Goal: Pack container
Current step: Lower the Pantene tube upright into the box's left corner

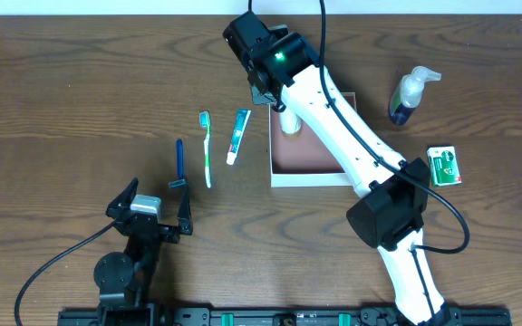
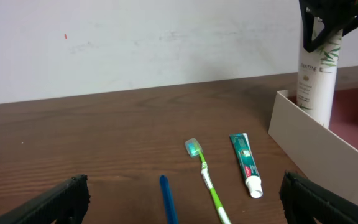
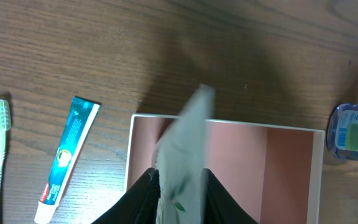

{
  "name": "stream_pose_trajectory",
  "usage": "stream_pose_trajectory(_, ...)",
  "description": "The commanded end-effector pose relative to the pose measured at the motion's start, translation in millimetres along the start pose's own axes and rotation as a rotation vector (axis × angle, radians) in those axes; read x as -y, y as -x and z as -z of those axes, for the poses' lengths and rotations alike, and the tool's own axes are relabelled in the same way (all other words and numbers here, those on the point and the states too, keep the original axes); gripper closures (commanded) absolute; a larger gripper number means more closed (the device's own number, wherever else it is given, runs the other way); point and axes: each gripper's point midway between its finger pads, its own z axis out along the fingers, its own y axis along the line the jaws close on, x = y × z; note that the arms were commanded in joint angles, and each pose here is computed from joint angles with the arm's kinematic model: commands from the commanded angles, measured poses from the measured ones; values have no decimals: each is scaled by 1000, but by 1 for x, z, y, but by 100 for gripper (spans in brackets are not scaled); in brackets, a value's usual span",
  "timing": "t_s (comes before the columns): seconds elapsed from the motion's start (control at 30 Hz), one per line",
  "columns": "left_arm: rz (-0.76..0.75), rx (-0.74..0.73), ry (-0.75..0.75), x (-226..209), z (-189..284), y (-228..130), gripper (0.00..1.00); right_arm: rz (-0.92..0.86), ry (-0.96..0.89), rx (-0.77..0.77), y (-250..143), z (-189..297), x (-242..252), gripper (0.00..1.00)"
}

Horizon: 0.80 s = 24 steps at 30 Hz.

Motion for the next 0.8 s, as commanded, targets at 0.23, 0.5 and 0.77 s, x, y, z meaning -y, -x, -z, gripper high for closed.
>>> stream_pose_trajectory(0.23,0,-44,-14,2,-1,-16,2,34,-23,-4,0,-5,4,96)
stream_pose_trajectory(0.5,0,-44,-14,2,-1,-16,2,29,-12,18,5,11,9,99)
stream_pose_trajectory(0.77,0,-44,-14,2,-1,-16,2,24,74,39,8,44,9,99)
